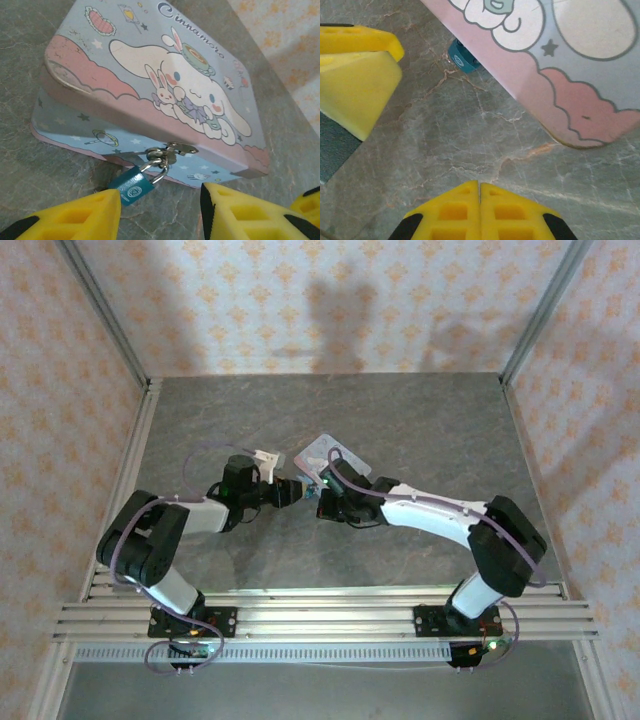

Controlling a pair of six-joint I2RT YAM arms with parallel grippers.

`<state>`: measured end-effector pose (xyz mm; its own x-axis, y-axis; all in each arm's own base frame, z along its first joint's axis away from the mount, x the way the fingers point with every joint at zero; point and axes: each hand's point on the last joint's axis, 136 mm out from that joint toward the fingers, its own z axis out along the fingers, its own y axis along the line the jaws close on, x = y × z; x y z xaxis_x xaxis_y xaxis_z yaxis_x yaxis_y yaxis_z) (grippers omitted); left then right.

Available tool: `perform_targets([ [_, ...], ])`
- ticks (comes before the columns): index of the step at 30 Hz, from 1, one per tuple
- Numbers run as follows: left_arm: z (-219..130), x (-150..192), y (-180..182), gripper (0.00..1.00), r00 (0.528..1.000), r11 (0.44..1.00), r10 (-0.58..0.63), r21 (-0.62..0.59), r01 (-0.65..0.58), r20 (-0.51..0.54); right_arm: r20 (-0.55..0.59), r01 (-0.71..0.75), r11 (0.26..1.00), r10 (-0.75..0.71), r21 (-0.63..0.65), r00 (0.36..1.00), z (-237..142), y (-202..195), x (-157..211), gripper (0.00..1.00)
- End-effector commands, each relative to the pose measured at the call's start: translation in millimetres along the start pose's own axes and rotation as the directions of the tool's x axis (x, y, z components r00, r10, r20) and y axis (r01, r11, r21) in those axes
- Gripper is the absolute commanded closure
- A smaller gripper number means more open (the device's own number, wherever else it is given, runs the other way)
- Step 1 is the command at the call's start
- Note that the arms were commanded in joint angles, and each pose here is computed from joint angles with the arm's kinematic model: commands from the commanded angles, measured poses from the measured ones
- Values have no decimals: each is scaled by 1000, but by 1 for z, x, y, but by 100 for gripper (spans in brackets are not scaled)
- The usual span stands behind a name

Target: Unlock the padlock with the key

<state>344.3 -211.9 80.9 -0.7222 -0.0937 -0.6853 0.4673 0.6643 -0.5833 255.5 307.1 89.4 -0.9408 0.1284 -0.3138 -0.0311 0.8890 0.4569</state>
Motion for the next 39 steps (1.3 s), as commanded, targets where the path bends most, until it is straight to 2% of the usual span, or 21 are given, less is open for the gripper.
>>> perform_targets([
  [1,10,-5,5,54,999,1000,23,7,-23,-26,64,-26,998,23,53,998,15,-8,-11,96],
  [16,41,20,-12,61,996,994,4,110,5,-86,66,-61,991,54,117,996,22,-56,-23,98],
  [22,40,21,-15,61,996,995,10,97,-2,-85,109,-90,995,85,36,990,18,-54,-27,98],
  [27,41,18,-9,61,996,998,-2,70,8,-91,158,-103,994,107,-34,982,21,-39,-29,94],
  [32,39,11,0,62,997,997,-43,63,46,-59,215,-68,997,75,-40,974,28,-18,-30,89],
  [36,26,9,16,62,995,995,-96,9,96,-19,266,-67,998,58,23,962,38,-17,-37,79],
  [39,13,11,29,62,992,990,-125,-60,125,0,305,-57,990,15,128,952,38,-20,-45,70],
])
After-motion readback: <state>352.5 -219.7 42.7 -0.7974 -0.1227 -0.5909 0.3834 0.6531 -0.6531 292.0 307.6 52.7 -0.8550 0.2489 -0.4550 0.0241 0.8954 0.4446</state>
